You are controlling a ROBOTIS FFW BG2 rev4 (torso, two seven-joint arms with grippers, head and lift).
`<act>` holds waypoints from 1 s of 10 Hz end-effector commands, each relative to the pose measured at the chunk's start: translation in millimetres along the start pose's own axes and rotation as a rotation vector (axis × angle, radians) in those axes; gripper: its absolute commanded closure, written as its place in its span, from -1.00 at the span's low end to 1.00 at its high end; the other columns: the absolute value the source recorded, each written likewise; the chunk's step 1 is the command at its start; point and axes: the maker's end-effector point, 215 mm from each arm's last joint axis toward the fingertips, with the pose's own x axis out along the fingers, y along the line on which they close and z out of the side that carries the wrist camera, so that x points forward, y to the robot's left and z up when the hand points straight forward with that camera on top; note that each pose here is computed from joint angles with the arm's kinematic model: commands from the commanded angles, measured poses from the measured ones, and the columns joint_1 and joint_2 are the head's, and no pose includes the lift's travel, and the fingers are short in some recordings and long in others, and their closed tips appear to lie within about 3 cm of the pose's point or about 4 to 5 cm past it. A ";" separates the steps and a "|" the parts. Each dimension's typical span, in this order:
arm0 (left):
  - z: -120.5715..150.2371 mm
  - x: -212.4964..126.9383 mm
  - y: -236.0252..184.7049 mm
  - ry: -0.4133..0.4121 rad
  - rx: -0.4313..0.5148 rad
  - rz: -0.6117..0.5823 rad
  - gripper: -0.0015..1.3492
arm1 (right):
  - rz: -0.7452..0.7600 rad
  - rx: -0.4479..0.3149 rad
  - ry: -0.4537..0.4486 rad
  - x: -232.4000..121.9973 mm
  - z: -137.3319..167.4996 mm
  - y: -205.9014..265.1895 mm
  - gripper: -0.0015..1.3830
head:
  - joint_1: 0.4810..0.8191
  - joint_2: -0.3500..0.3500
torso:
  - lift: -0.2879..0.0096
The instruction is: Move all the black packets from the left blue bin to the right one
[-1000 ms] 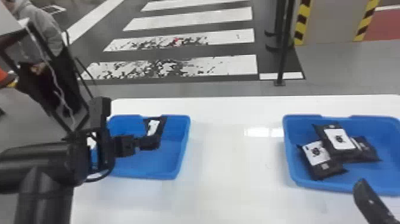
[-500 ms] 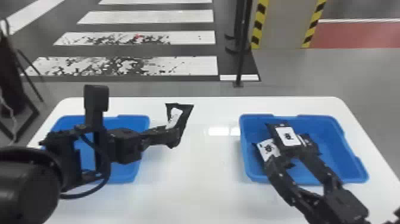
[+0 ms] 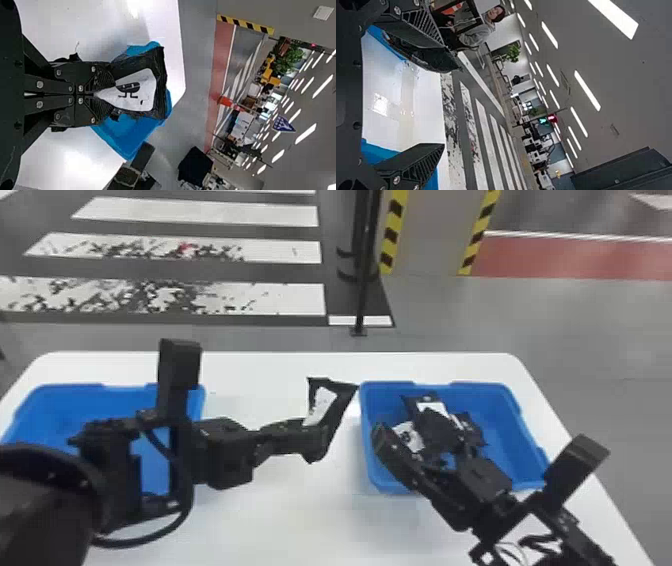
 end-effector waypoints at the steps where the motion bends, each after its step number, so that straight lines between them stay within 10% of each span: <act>1: 0.5 7.6 -15.7 0.003 0.005 -0.040 0.79 | 0.022 0.000 -0.007 8.1 5.2 4.0 -0.80 | 0.27 -0.26 | -0.10; 5: -0.6 22.9 -49.1 0.022 0.021 -0.124 0.79 | 0.094 0.056 -0.010 30.1 -0.8 30.0 -0.75 | 0.27 -0.32 | -0.10; 8: -2.5 24.6 -54.5 0.027 0.018 -0.138 0.79 | 0.093 0.079 -0.033 31.8 1.5 27.4 0.67 | 0.27 -0.33 | -0.10; 10: -2.5 24.6 -54.5 0.027 0.018 -0.138 0.79 | 0.094 0.073 -0.045 32.1 4.2 28.2 0.84 | 0.27 -0.34 | -0.10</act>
